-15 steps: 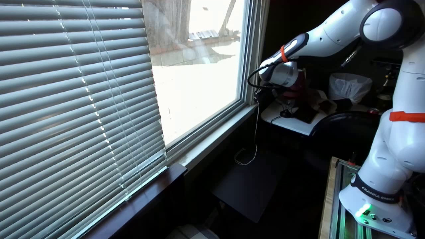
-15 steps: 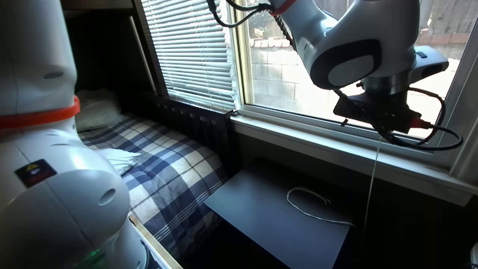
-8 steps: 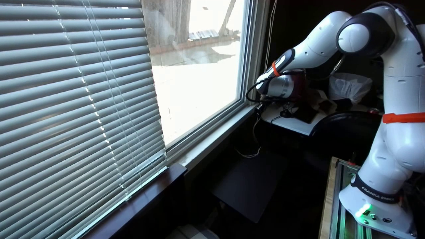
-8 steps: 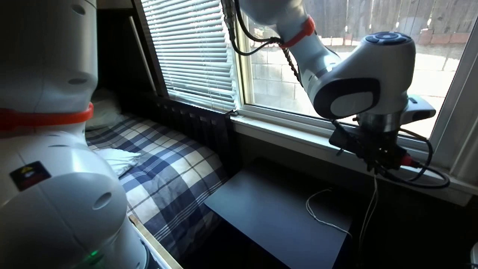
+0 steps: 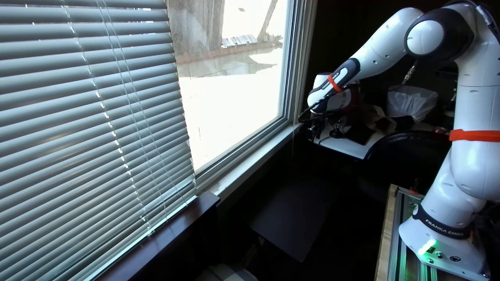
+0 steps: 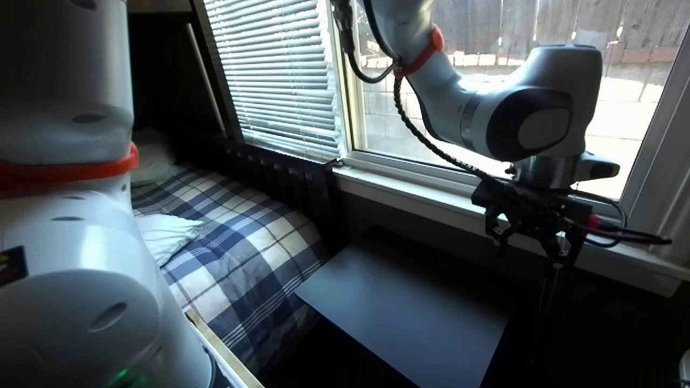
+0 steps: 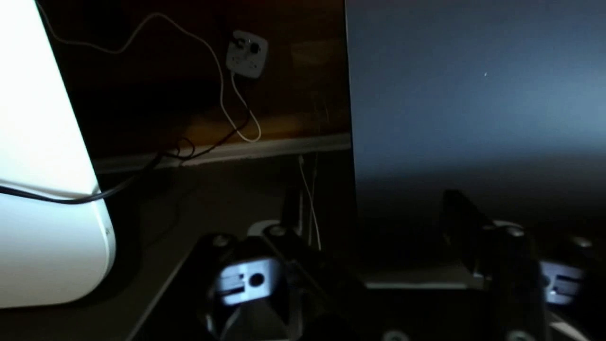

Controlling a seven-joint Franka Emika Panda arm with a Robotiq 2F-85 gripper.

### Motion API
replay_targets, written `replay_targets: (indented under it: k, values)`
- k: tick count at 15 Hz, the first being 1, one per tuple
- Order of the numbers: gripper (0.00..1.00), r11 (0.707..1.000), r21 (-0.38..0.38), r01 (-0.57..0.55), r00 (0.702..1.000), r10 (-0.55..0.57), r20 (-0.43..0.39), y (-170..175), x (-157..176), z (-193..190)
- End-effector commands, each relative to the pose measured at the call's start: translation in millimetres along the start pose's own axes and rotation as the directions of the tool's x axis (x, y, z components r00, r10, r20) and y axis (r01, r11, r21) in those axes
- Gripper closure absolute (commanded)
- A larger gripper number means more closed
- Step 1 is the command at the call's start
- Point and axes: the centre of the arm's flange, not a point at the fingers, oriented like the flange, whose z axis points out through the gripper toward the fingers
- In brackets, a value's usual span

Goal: Open the blinds on the right window.

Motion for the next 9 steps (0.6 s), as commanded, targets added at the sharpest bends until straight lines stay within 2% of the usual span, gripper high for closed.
replay_targets:
  k: [1, 4, 6, 9]
  values:
    - [0.00, 0.999, 0.004, 0.038, 0.994, -0.038, 0.098, -12, -32, -77]
    - [0.00, 1.000, 0.009, 0.028, 0.992, -0.029, 0.119, -26, -55, -138]
    - [0.00, 0.999, 0.031, -0.014, 0.997, 0.011, 0.080, -42, -70, -181]
    - [0.00, 0.996, 0.028, -0.086, 0.991, 0.088, -0.102, -65, -92, -248]
